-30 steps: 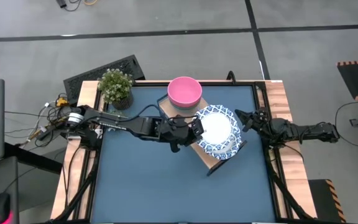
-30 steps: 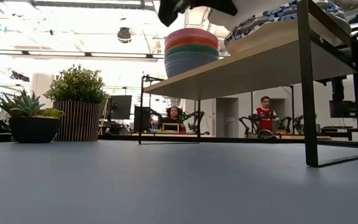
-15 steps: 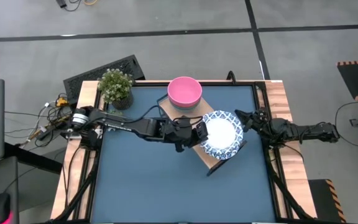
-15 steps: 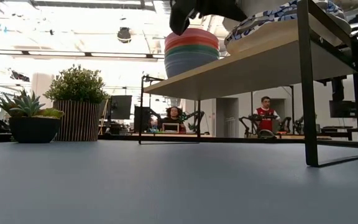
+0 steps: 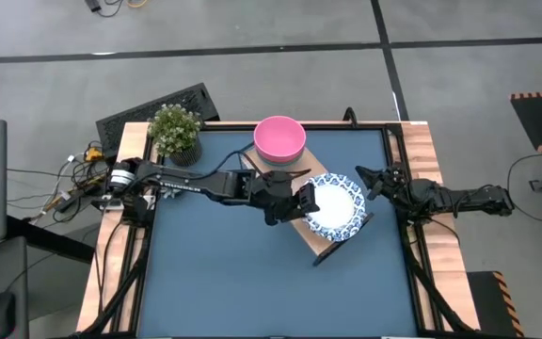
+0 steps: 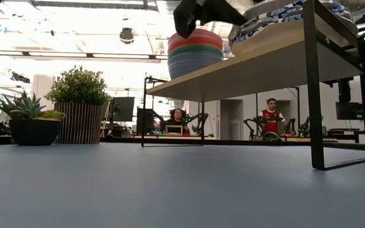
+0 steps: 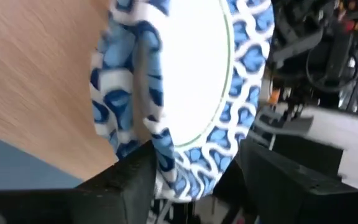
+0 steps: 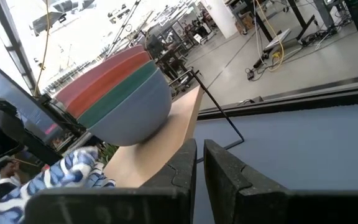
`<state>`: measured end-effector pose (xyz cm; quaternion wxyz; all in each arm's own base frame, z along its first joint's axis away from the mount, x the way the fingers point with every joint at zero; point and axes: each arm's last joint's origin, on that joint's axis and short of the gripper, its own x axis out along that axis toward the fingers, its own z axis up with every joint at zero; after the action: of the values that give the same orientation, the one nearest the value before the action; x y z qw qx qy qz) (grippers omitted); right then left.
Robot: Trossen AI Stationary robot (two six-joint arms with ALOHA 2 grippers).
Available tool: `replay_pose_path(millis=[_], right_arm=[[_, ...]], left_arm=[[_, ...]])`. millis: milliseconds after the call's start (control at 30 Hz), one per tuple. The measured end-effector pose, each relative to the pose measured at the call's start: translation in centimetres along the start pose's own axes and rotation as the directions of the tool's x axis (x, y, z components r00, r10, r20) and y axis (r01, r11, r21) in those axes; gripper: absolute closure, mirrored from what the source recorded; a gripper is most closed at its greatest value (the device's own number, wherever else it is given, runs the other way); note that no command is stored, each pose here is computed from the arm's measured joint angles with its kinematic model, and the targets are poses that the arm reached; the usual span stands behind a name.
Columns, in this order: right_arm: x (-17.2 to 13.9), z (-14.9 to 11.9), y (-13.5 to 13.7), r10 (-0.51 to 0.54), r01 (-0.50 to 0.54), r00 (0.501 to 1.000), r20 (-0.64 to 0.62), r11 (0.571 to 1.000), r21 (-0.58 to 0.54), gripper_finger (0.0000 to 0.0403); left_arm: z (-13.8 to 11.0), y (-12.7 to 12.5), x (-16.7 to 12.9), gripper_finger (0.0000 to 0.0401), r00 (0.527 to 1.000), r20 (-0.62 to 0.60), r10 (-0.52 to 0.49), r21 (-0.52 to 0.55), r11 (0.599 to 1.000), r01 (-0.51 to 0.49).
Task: Place and stack plates onto a shelf
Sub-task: Stack the white and blue plate on the shelf, then return to Home Position
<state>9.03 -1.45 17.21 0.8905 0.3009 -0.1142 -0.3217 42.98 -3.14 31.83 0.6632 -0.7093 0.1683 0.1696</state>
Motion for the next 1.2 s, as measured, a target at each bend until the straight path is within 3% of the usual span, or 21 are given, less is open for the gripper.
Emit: replay_pose_path(millis=[533, 700, 833, 933, 1067, 1200], right_arm=[[0.0, 0.0, 0.0, 0.000, 0.000, 1.000, 0.000, 1.000, 0.000, 0.0345], [0.0, 0.2, 0.2, 0.014, -0.015, 1.000, 0.019, 1.000, 0.012, 0.0345], [-0.1, 1.0, 0.6, 0.038, -0.035, 0.998, 0.057, 0.998, -0.053, 0.0345], [-0.3, 2.2, 1.3, 0.056, -0.046, 0.995, 0.088, 0.992, -0.114, 0.0345], [-0.7, 4.2, 2.3, 0.096, -0.070, 0.987, 0.130, 0.979, -0.192, 0.0345], [-1.2, 5.7, 3.3, 0.232, -0.195, 0.966, 0.111, 0.942, -0.273, 0.0345]], left_arm=[[-0.5, -0.6, -0.9, 0.0179, 0.988, -0.151, 0.022, -0.016, 1.000, -0.024], [-0.4, -1.5, -3.0, 0.0179, 0.990, -0.144, 0.007, 0.056, 0.998, 0.001], [-0.2, -2.5, -5.4, 0.0180, 0.996, -0.083, -0.015, 0.141, 0.990, 0.027], [0.0, -3.6, -7.7, 0.0180, 0.997, -0.022, -0.076, 0.251, 0.965, 0.079], [0.3, -4.9, -11.4, 0.0180, 0.984, 0.083, -0.157, 0.422, 0.900, 0.108], [0.1, -6.0, -15.1, 0.0180, 0.953, 0.181, -0.242, 0.566, 0.819, 0.100]])
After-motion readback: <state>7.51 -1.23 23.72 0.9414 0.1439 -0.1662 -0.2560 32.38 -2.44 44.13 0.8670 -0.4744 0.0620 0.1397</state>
